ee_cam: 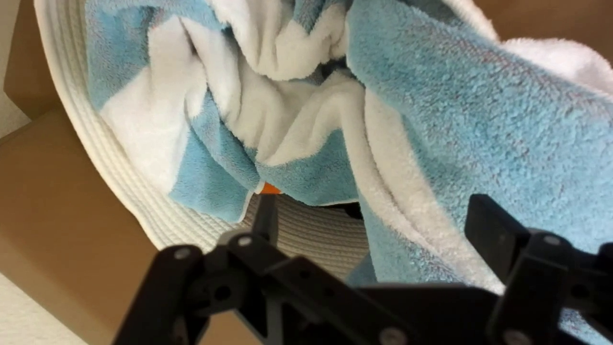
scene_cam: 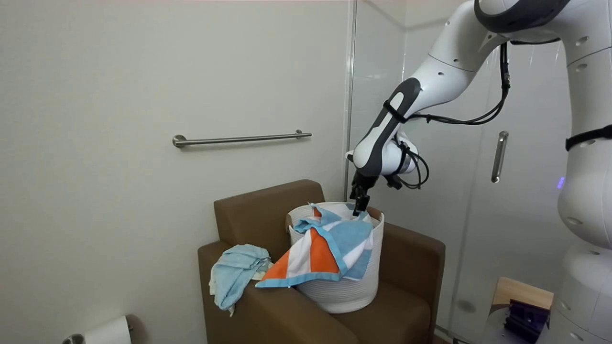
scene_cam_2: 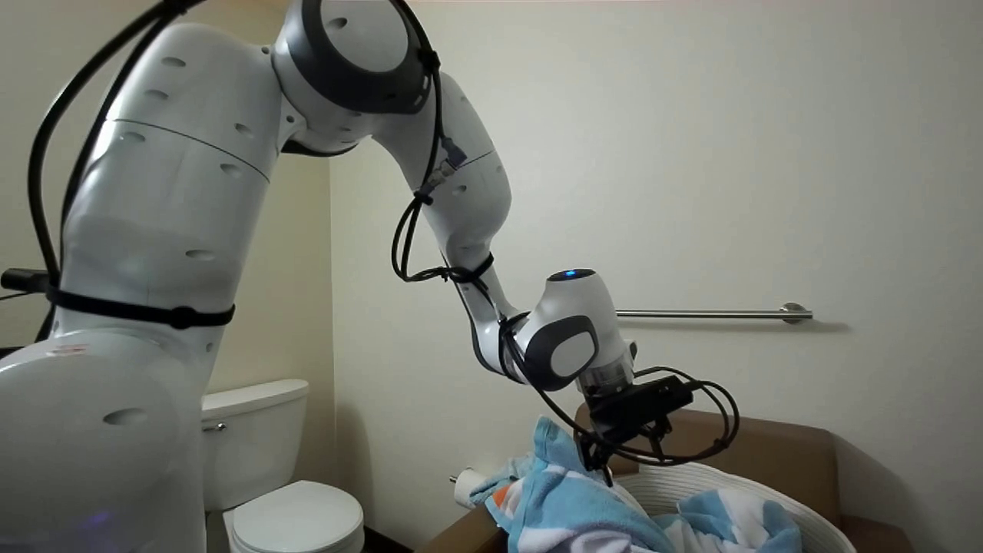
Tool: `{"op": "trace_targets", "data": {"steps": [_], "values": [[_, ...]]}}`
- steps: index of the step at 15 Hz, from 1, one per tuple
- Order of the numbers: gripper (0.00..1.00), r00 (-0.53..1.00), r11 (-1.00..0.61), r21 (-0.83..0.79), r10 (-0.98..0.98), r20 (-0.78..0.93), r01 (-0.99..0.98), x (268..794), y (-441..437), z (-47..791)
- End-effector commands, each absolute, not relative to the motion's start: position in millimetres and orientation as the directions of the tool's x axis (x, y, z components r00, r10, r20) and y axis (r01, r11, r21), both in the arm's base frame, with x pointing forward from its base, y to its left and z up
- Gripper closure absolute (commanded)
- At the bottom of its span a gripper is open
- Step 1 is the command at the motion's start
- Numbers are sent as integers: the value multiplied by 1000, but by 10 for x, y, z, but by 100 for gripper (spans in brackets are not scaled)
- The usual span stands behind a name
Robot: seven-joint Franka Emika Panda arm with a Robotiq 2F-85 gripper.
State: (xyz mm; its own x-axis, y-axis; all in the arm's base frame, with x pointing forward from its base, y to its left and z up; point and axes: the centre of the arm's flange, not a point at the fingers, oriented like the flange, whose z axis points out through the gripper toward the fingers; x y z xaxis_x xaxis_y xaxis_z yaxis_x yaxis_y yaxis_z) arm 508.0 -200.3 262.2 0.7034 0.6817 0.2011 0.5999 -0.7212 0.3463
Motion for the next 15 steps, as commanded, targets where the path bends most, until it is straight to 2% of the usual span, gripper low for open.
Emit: {"op": "trace_targets", "data": {"steps": [1,15], "values": [[0,692,-695,382,701,172,609,4988,-1871,2670],[0,658,-627,397,749,73,670,5357,-1527,2422]]}}
